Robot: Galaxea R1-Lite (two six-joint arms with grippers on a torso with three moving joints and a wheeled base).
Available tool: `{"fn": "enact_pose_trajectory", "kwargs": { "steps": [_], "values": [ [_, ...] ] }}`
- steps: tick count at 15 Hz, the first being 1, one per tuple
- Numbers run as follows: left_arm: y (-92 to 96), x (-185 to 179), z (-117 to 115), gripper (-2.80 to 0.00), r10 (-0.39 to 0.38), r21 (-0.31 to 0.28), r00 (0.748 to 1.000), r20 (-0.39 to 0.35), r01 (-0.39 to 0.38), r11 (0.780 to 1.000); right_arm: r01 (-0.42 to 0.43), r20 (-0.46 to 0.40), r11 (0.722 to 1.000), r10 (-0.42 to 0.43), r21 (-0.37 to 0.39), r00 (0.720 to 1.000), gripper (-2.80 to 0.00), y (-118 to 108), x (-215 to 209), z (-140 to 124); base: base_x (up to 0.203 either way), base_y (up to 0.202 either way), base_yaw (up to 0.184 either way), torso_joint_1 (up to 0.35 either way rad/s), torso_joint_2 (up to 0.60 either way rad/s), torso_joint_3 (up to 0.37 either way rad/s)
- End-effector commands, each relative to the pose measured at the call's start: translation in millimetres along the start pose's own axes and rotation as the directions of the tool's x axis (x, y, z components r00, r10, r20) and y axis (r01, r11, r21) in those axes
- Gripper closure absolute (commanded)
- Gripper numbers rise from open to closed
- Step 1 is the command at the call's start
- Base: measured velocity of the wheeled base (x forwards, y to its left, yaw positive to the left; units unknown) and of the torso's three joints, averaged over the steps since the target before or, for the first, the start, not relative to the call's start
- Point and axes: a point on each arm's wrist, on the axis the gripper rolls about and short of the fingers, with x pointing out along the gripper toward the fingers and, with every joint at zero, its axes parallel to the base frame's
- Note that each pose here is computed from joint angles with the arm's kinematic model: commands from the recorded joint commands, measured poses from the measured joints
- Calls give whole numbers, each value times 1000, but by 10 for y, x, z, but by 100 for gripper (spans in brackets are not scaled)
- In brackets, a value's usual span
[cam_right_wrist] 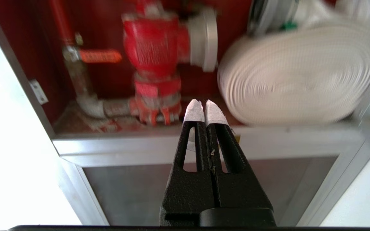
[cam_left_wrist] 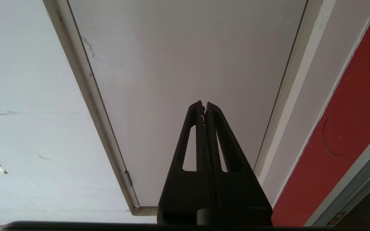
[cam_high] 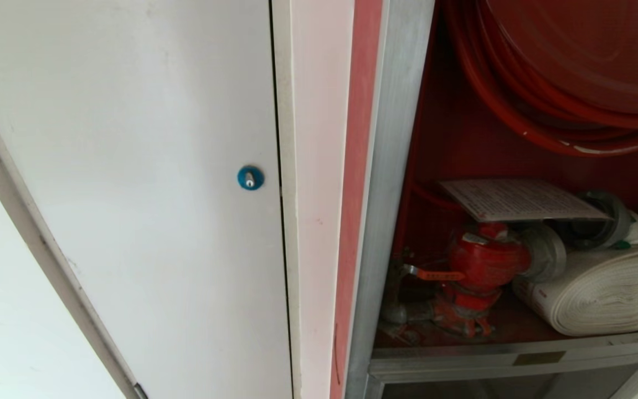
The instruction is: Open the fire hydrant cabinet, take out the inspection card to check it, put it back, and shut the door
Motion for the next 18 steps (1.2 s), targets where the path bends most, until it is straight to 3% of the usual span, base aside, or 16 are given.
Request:
{"fn": "enact_pose_trajectory", "kwargs": {
  "steps": [1,5,6,8,9,12,14,16,17,18],
  "values": [
    [0,9,-29,0,0,0,1000,-12,0,1000,-11,-39,997,8,-77,999,0,13,126,293,0,0,0,0,0,0],
    [0,9,-29,0,0,0,1000,-12,0,1000,-87,-124,949,51,-303,991,0,33,367,550,0,0,0,0,0,0],
    [0,9,-29,0,0,0,1000,-12,0,1000,-113,-160,925,58,-362,985,0,41,453,580,0,0,0,0,0,0],
    [0,9,-29,0,0,0,1000,-12,0,1000,-169,-224,846,61,-506,973,0,55,624,643,0,0,0,0,0,0],
    [0,9,-29,0,0,0,1000,-12,0,1000,-199,-255,796,58,-572,965,0,63,725,681,0,0,0,0,0,0],
    [0,9,-29,0,0,0,1000,-12,0,1000,-226,-286,585,-10,-779,958,0,70,973,857,0,0,0,0,0,0],
    [0,9,-29,0,0,0,1000,-12,0,1000,-220,-288,523,-52,-824,956,0,66,1038,903,0,0,0,0,0,0],
    [0,9,-29,0,0,0,1000,-12,0,1000,-274,-330,338,-120,-900,936,0,62,1206,901,0,0,0,0,0,0],
    [0,9,-29,0,0,0,1000,-12,0,1000,-293,-343,288,-141,-912,929,0,61,1265,896,0,0,0,0,0,0],
    [0,9,-29,0,0,0,1000,-12,0,1000,-308,-353,262,-147,-915,924,0,63,1317,885,0,0,0,0,0,0]
  ]
}}
